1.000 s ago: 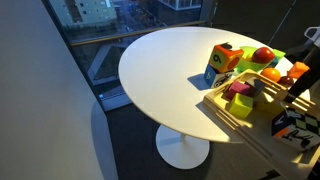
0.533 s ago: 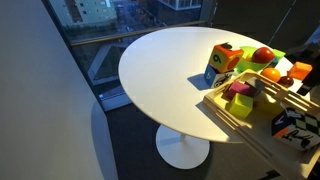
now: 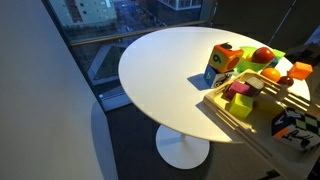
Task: Put the banana on the tray
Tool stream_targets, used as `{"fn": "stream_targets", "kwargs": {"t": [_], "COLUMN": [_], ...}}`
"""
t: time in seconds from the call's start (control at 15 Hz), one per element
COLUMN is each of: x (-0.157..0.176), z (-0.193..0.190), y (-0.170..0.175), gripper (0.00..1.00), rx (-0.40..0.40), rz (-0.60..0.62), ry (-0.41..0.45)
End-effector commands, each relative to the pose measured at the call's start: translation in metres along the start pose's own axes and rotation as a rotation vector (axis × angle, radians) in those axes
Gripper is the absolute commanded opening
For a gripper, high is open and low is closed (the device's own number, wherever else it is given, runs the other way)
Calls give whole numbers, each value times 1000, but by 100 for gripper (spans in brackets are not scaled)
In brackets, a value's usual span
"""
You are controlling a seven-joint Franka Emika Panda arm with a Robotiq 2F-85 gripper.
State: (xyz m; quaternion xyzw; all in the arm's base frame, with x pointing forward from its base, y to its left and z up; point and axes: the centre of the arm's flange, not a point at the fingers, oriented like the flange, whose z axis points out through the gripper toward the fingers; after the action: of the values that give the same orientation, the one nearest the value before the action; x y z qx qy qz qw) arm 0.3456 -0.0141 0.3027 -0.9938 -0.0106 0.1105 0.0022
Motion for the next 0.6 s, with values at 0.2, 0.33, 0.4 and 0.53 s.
{"fn": "stream_targets", "kwargs": {"t": [0.2, 0.33, 0.4, 0.53], "x": [-44, -50, -52, -58], "z": [-46, -59, -65, -77], "y": [0, 0, 0, 0], "gripper": [100, 100, 100, 100], "rx": [-10, -5, -5, -2], "rz": [65, 76, 84, 100], "ry": [9, 36, 54, 87]}}
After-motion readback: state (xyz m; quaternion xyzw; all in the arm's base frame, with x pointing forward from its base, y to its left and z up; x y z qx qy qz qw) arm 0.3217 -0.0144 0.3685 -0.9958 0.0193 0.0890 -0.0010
